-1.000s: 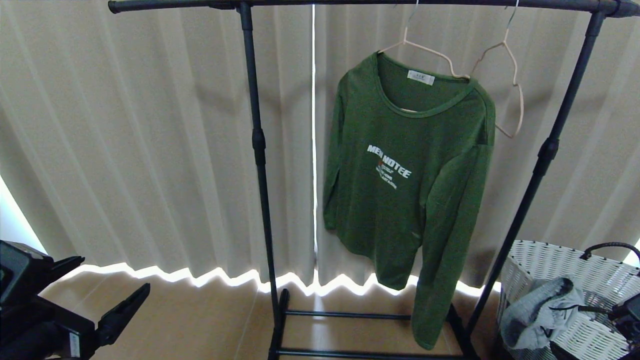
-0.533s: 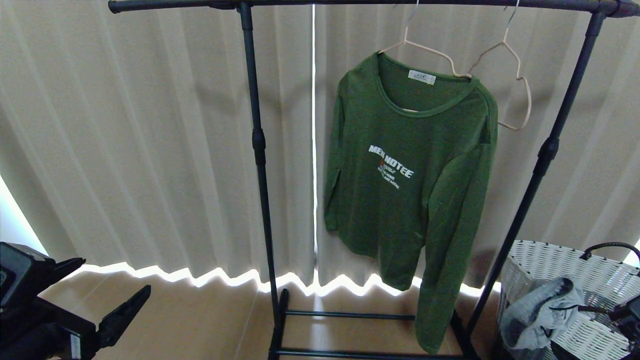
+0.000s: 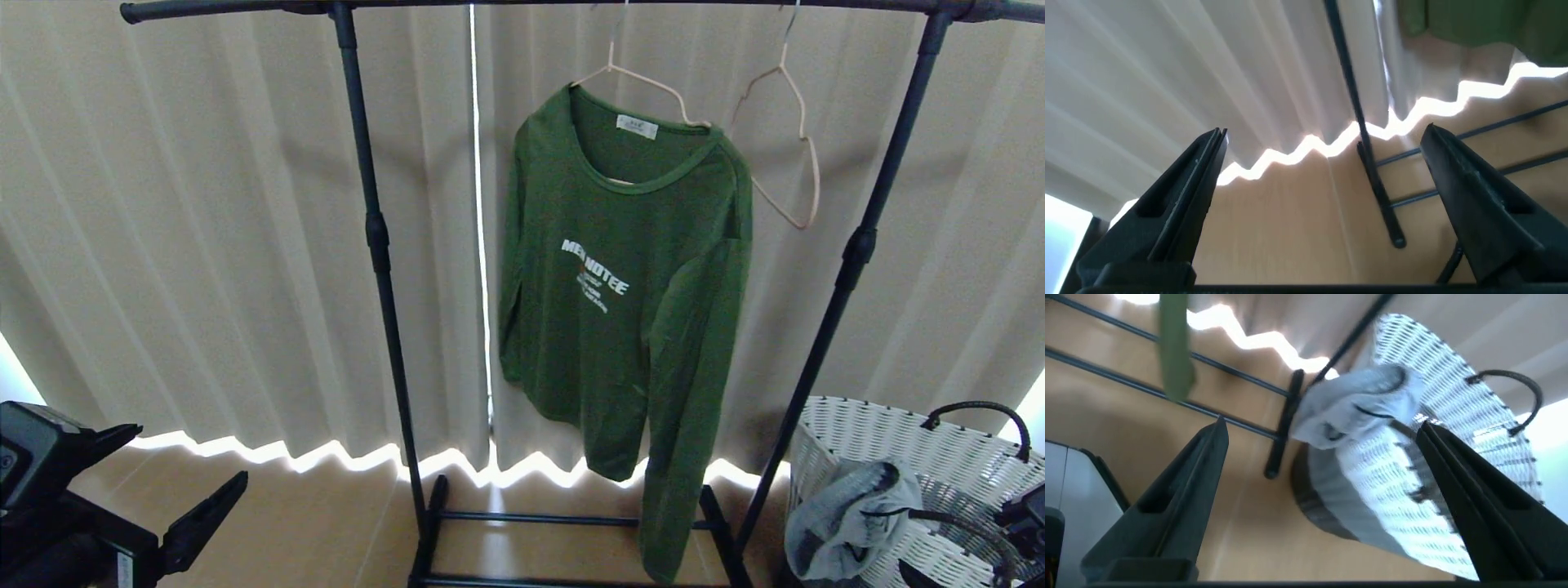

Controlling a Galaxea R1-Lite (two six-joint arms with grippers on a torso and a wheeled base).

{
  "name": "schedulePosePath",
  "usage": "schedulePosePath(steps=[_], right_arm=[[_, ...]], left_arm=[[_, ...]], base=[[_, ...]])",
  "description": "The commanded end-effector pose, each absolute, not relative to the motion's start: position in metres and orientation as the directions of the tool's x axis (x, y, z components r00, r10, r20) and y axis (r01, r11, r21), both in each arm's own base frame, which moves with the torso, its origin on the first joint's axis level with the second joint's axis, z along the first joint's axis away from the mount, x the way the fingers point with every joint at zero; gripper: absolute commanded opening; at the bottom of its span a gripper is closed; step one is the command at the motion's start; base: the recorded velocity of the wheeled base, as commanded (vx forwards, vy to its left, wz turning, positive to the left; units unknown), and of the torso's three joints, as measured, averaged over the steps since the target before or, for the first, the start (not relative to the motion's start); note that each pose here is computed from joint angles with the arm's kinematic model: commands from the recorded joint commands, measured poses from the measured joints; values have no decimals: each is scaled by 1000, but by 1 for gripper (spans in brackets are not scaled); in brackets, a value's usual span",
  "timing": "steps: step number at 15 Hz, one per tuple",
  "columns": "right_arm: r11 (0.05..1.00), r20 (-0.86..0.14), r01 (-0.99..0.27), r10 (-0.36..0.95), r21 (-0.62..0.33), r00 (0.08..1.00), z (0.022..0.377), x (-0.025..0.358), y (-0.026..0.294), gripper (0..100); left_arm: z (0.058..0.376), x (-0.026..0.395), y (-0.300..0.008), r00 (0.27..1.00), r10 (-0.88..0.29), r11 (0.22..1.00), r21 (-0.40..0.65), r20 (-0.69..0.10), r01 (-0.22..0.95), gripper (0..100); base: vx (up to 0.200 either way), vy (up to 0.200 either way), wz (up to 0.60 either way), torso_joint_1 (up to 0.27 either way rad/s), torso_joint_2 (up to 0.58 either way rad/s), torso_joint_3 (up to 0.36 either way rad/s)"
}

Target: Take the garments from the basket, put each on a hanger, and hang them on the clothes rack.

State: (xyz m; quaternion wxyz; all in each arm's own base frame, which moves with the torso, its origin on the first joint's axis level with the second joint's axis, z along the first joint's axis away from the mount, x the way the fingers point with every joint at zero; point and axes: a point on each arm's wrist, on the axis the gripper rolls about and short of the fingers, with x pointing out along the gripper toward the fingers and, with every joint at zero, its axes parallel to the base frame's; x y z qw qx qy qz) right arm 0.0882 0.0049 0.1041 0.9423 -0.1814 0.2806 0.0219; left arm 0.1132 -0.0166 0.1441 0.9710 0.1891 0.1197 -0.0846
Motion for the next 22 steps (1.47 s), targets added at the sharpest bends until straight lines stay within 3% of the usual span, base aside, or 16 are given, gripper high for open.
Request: schedulePosePath(steps=[1, 9, 22], right_arm=[[933, -535, -143, -60, -330, 843, 104, 88, 5, 100], [933, -536, -144, -60, -330, 842, 104, 88, 5, 100], [934, -527, -139, -60, -330, 847, 104, 87, 5, 100]], left_arm=[[144, 113, -17, 958, -119, 915, 347, -262, 208, 100], [144, 113, -17, 957, -119, 914, 347, -265, 209, 100], [145, 110, -16, 962, -118, 916, 348, -247, 202, 100]], base=[[0, -200, 0, 2, -2, 7], [0, -200, 0, 2, 1, 3], [0, 0, 0, 0, 0, 0]])
